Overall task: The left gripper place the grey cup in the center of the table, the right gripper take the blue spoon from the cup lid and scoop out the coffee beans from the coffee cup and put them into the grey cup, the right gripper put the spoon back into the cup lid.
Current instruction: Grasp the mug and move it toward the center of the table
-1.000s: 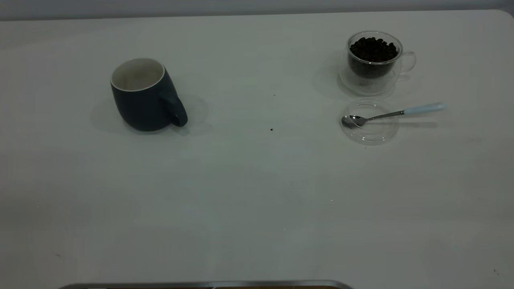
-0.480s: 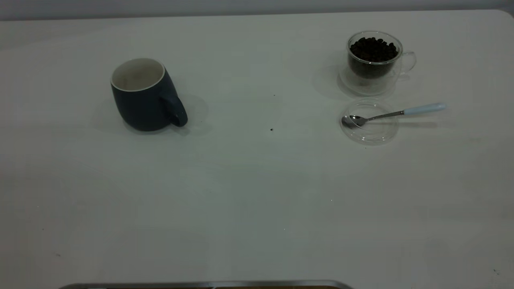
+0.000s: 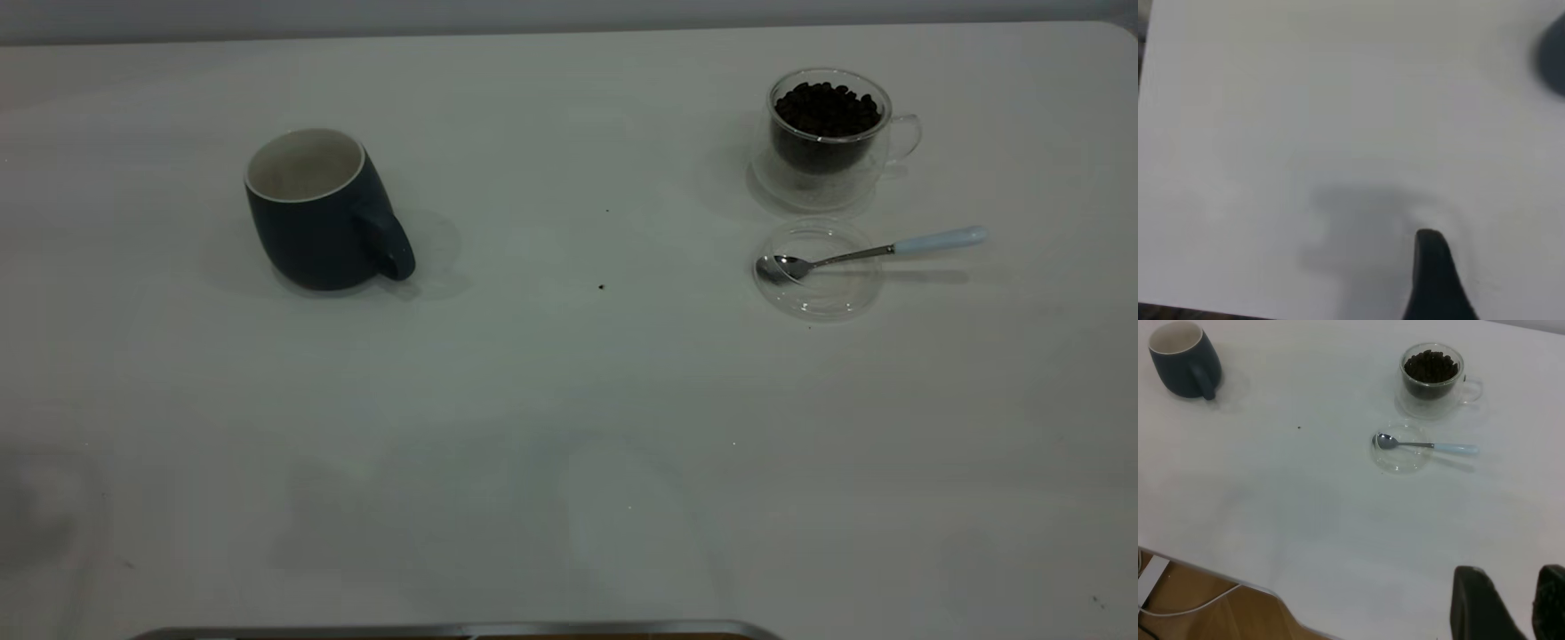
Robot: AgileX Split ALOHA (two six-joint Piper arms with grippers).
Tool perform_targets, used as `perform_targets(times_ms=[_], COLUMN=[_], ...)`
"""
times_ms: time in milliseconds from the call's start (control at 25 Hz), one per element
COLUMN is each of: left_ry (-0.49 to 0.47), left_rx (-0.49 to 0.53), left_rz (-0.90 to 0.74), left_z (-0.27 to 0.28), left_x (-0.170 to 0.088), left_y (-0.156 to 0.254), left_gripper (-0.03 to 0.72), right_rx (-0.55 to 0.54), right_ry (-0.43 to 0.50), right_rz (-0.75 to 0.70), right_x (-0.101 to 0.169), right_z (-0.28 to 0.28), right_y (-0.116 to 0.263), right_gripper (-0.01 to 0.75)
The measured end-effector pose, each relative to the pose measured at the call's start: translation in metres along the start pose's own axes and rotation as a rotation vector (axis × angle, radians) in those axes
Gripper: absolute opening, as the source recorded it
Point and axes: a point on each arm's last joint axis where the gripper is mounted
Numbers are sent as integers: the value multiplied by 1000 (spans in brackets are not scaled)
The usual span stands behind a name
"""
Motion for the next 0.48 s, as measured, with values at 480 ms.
perform_targets(times_ms=[480], left_ry=[-65], left_rx=[264], left_rz=[-221], left_z=[-132], left_x=[-10], left_y=[-95], left_gripper=[544], right_rx=[0], right_ry=[0], right_rz=[0], right_x=[0], right_z=[0], right_y=[0], right_gripper=[242])
Point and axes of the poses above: a point on each arm's last joint axis where the gripper is mounted, z pointing back along that axis away from the gripper, x along the wrist's bending axis when the last joint is at zero, y = z × x
